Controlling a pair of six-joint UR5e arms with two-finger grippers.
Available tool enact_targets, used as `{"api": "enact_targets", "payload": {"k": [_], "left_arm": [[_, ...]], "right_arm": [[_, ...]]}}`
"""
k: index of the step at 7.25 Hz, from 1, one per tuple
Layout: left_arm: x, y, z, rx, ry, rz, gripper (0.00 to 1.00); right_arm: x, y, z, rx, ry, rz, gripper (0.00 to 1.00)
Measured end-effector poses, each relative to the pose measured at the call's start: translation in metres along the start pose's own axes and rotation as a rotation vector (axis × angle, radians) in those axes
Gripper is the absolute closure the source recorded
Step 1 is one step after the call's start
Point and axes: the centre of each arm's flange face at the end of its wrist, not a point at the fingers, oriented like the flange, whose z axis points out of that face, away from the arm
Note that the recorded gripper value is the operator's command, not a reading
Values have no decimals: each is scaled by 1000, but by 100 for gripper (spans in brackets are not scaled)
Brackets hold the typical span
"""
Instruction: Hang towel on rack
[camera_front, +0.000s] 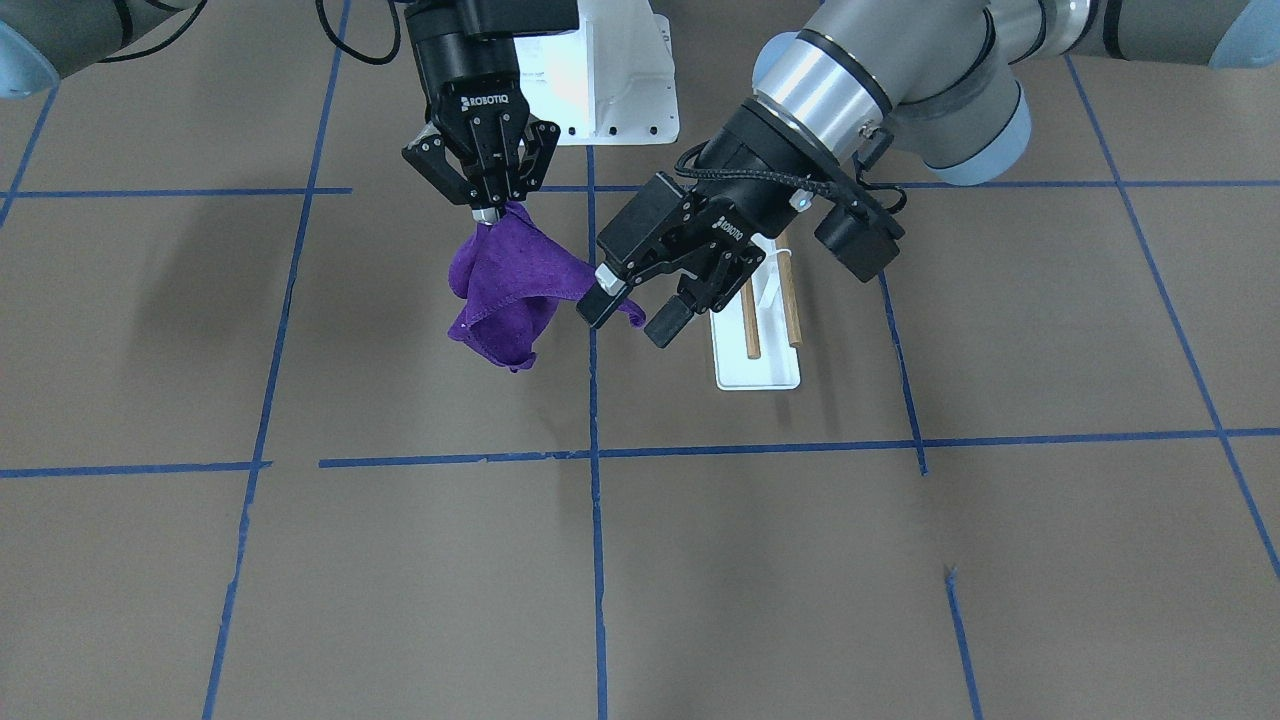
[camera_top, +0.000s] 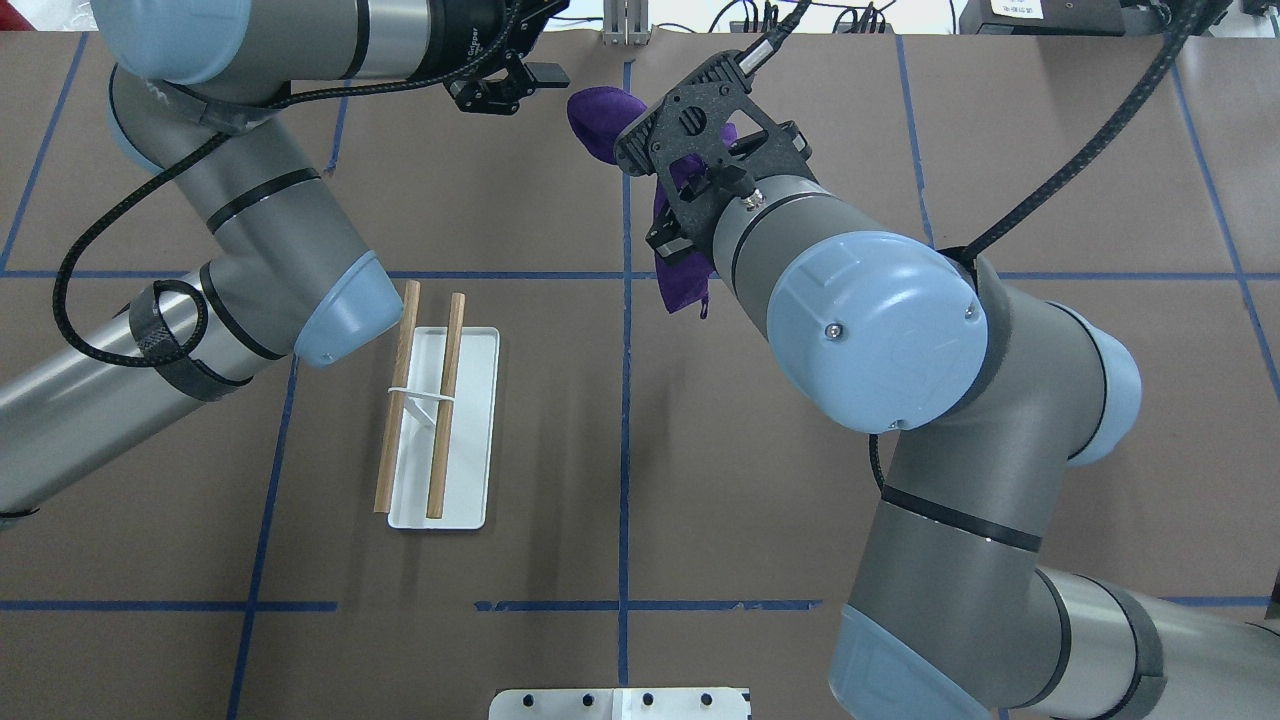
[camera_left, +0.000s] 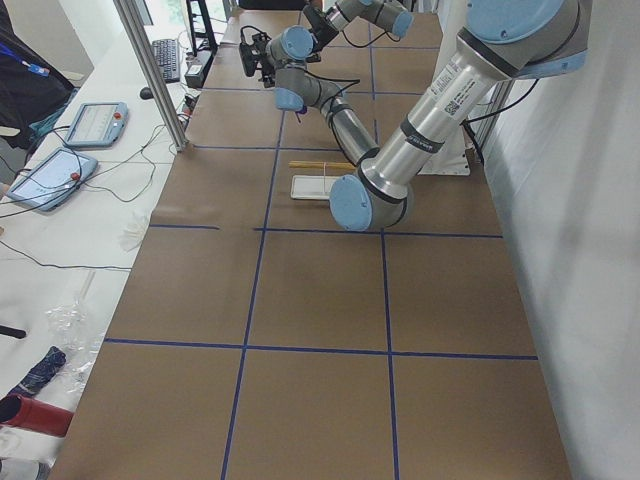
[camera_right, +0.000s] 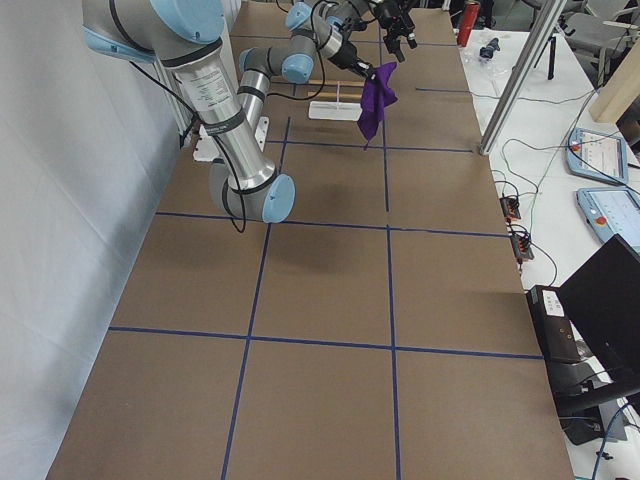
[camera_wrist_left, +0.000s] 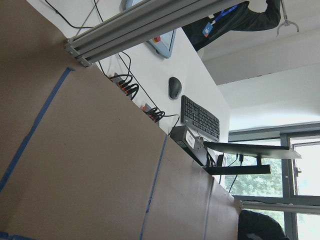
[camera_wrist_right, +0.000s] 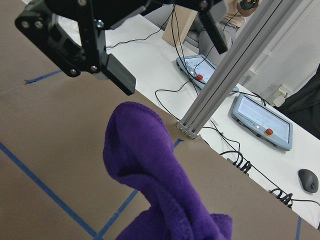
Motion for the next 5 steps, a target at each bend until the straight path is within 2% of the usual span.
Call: {"api": "enact_targets", "payload": {"k": [5], "left_arm": [[-5, 4, 4, -4, -29, -1, 0]], "right_arm": [[8, 3, 8, 25, 103, -13, 100]]}}
